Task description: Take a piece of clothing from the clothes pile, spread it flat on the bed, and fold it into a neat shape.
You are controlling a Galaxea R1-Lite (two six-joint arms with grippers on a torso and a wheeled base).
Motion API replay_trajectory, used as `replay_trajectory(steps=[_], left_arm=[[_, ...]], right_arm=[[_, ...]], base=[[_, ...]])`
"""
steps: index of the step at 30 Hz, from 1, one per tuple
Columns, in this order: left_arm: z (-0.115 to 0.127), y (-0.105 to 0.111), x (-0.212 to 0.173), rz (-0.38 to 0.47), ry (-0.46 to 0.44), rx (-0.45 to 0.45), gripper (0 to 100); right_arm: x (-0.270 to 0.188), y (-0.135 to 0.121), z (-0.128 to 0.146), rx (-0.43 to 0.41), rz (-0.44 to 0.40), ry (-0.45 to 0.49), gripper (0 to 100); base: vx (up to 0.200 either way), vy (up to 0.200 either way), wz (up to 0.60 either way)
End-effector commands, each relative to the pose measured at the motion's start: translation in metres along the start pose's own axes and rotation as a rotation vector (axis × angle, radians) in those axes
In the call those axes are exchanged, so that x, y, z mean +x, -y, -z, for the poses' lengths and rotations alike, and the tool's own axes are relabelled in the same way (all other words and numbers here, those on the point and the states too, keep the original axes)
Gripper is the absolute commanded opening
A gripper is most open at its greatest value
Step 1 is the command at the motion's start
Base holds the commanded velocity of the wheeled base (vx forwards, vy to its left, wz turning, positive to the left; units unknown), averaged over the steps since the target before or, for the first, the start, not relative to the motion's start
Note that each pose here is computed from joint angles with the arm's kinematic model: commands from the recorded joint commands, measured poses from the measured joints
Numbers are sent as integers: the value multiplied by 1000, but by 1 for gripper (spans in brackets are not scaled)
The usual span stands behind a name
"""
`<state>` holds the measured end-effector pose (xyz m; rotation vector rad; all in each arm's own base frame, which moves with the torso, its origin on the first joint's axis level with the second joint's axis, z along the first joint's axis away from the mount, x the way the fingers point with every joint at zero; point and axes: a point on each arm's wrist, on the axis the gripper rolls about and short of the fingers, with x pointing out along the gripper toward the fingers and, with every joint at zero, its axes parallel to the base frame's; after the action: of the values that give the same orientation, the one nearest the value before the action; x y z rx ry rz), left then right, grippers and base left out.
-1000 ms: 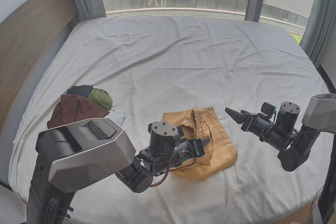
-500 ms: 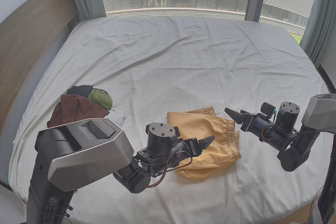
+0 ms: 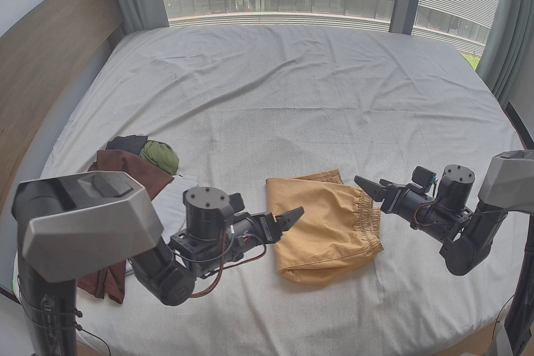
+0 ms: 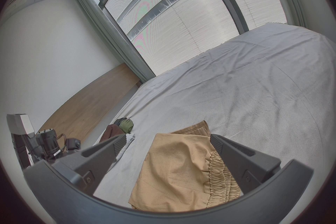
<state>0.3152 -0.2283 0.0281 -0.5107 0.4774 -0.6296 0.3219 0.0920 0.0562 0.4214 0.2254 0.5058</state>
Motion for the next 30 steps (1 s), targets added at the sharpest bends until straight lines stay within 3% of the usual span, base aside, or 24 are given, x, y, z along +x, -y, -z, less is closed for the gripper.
replay_trajectory(steps=[1, 7, 17, 27, 30], left_arm=[[-37, -1, -50, -20, 104, -1, 100], [-51, -11, -97, -76, 136, 26, 100], [-77, -31, -158, -86, 223, 50, 100], [-53, -48, -180, -140, 127, 155, 100], [-44, -55, -186, -168, 81, 230, 100]], right_arm=[[-1, -3, 4, 2, -5, -17, 100], [-1, -8, 7, 0, -17, -29, 100], [-2, -8, 10, 1, -14, -38, 100], [-2, -5, 12, 1, -5, -46, 100], [-1, -1, 17, 7, 6, -60, 100]], base=[[0, 0, 0], [0, 0, 0], [0, 0, 0], [0, 0, 0], [0, 0, 0]])
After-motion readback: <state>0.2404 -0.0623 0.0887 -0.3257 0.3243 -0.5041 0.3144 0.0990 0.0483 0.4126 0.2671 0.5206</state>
